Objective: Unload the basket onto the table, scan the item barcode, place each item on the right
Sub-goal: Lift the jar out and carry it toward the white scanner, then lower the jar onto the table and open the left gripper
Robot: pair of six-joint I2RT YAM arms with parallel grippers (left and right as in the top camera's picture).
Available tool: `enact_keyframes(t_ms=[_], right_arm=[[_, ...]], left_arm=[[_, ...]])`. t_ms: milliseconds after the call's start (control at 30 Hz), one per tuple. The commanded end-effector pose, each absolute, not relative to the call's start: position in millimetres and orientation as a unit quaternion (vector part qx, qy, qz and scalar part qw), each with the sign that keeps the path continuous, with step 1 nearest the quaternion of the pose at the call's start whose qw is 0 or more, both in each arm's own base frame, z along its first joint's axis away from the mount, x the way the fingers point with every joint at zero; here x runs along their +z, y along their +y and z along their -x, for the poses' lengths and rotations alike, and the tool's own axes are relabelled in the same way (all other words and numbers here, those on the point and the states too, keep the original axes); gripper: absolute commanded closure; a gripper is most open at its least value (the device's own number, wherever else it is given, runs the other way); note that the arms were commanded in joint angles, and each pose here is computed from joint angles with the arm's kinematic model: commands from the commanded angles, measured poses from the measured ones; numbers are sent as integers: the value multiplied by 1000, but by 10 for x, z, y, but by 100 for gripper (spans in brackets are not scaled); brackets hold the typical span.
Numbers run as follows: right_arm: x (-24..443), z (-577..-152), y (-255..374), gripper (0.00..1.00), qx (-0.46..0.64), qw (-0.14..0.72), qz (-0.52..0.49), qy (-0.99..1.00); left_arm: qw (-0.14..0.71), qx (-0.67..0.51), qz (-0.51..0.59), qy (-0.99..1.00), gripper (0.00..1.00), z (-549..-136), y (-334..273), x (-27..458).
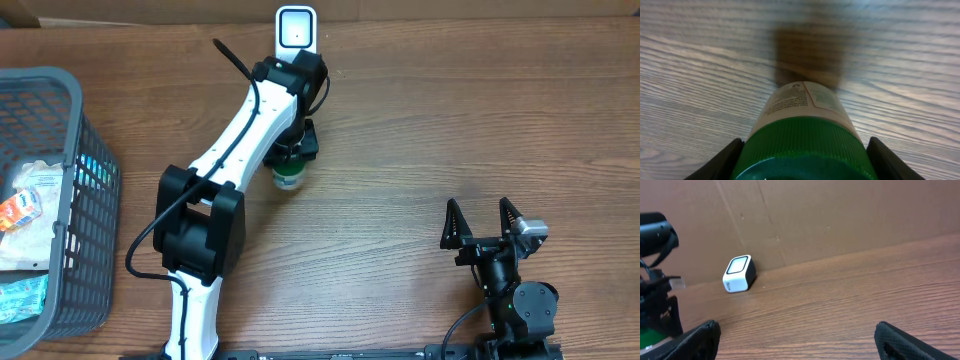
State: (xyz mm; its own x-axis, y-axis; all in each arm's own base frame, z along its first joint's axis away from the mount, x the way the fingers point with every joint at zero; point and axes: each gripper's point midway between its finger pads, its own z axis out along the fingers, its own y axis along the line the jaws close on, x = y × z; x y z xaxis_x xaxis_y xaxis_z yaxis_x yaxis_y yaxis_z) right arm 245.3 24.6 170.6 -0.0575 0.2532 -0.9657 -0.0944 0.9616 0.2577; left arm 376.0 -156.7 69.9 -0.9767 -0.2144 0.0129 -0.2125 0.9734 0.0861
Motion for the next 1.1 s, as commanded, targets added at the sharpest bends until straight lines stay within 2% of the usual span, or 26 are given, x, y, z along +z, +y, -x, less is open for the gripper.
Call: enact_keyframes(t_ms=[0,67,133,167,233,367,500,800,933,1067], right_arm=[[1697,-2452,249,0,130,687,-56,713],[1699,-2452,249,0,130,687,-56,713],[1699,-2452,249,0,130,687,-56,713],[1699,-2452,249,0,130,687,-56,713],[1699,-2452,249,0,130,687,-56,713],[1697,-2452,249,0,130,687,-56,713],[1697,-2452,249,0,130,687,-56,713],[1699,-2452,249,0,130,687,-56,713],[1697,-2452,249,0,130,687,-56,713],[1697,-2452,249,0,130,687,-56,713]], left_arm=[[27,-61,-127,-990,59,-3689,-1425,526],[32,-64,-129,-989,56,-3661,-1394,465],[34,-65,-130,-989,46,-3646,-1378,425],[35,-65,-130,-989,34,-3643,-1376,420],[33,-65,-128,-989,0,-3650,-1375,420],[31,-62,-134,-989,0,-3692,-1321,521],[13,-52,-151,-987,0,-3805,-1220,878],[-151,22,-177,-972,0,-4033,-783,2555],[-229,36,-211,-950,1,-3854,-298,3250],[-278,26,-296,-914,1,-3556,399,3648]])
